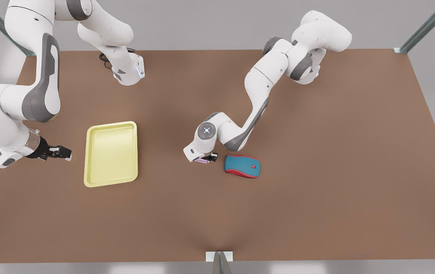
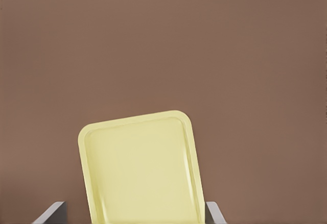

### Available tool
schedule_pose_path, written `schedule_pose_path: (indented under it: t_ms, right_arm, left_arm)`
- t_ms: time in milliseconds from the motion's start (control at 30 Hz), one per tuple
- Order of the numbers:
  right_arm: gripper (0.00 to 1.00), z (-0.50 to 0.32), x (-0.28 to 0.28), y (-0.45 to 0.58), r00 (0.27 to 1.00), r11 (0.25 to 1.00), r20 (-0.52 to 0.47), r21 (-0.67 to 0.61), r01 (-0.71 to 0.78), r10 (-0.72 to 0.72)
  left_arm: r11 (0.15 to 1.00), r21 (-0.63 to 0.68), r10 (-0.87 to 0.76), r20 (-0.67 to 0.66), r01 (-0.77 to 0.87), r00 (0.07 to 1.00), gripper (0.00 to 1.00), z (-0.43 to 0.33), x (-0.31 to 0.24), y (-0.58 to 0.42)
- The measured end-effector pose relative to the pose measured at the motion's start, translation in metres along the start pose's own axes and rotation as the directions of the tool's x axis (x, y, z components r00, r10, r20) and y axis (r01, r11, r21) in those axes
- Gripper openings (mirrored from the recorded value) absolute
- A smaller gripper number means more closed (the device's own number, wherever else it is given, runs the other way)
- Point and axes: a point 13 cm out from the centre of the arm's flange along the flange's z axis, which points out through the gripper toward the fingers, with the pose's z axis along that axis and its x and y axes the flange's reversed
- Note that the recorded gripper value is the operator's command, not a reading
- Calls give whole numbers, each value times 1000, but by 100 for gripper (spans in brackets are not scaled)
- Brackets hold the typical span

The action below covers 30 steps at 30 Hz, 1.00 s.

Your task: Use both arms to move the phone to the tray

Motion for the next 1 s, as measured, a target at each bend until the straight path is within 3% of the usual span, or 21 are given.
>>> schedule_pose_path:
  t_ms: [33,67,233,367,467,533,567,767,1000]
  right_arm:
    - [100,0,0,1,1000,1000,1,0,2,-2]
    - [100,0,-1,2,1000,1000,0,0,5,-5]
    - [100,-1,-2,6,1000,1000,3,3,18,-18]
    - [100,7,-8,44,996,996,-4,0,87,-87]
    - [100,25,-22,122,976,976,-14,-5,217,-217]
    - [100,27,-23,153,964,965,-8,-1,264,-264]
    - [100,34,-23,173,956,956,-9,3,293,-292]
    - [100,164,-6,322,901,901,-77,41,432,-428]
    - [100,225,-4,470,939,937,23,80,340,-343]
  left_arm:
    - [1000,-14,8,1,-8,1000,88,1,3,-1]
    - [1000,-25,14,2,-14,1000,100,2,4,-1]
    - [999,-48,16,-1,-16,1000,100,-7,5,2]
    - [989,59,-135,28,133,991,100,-136,-46,40]
    - [911,101,-405,32,400,914,100,-253,-117,251]
    - [843,62,-535,7,534,845,100,-292,-114,427]
    - [833,40,-552,-11,552,834,100,-302,-103,469]
    - [895,5,-443,-94,445,892,100,-345,-56,496]
    - [947,-8,-319,-175,322,932,100,-349,-21,493]
